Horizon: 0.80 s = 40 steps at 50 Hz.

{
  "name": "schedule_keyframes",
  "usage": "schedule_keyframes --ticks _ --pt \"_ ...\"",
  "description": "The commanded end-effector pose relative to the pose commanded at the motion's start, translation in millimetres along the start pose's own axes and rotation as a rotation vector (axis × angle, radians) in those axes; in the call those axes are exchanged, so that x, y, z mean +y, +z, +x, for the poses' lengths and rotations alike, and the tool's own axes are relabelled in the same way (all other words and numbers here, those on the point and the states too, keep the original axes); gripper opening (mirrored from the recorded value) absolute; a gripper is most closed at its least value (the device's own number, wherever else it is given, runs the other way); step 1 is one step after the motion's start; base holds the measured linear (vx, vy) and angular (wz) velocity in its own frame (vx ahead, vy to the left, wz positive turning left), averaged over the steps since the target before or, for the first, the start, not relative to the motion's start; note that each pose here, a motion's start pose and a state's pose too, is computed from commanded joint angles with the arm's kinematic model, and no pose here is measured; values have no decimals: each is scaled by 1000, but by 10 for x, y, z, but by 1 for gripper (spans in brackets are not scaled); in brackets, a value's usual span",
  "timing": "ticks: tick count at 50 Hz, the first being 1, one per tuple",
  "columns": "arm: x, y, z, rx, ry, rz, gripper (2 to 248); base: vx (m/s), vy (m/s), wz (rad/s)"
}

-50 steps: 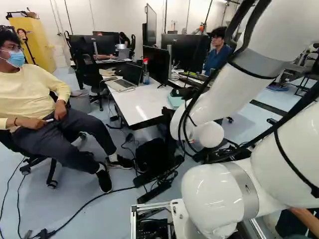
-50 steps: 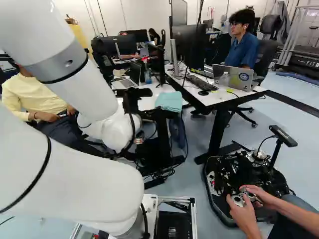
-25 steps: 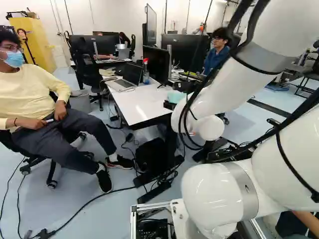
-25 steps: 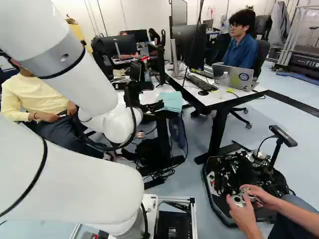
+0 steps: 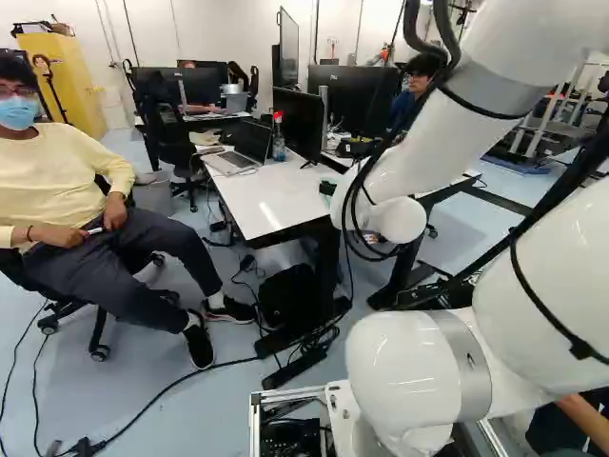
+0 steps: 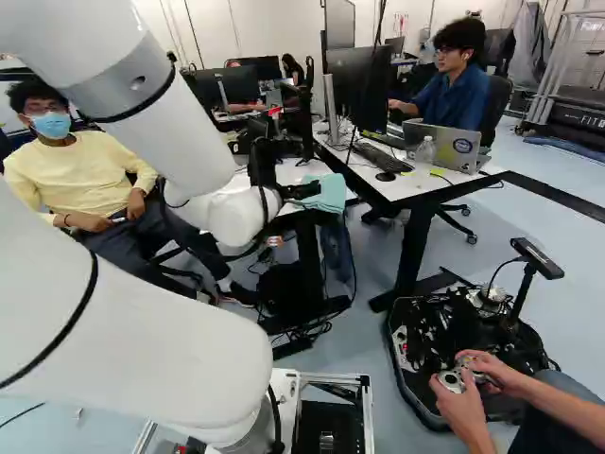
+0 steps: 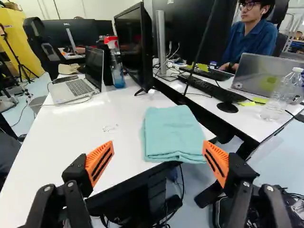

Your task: Clean the table with the green towel

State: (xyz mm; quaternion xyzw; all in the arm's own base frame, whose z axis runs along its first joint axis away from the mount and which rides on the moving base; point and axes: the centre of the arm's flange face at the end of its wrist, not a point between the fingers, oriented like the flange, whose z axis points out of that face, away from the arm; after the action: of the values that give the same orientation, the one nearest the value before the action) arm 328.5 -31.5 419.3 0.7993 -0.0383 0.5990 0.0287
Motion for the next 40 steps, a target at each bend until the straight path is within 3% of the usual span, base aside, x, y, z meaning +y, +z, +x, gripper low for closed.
schedule_keyframes --ticks 40 --pt "305 591 523 -60 23 -72 247 0 0 0"
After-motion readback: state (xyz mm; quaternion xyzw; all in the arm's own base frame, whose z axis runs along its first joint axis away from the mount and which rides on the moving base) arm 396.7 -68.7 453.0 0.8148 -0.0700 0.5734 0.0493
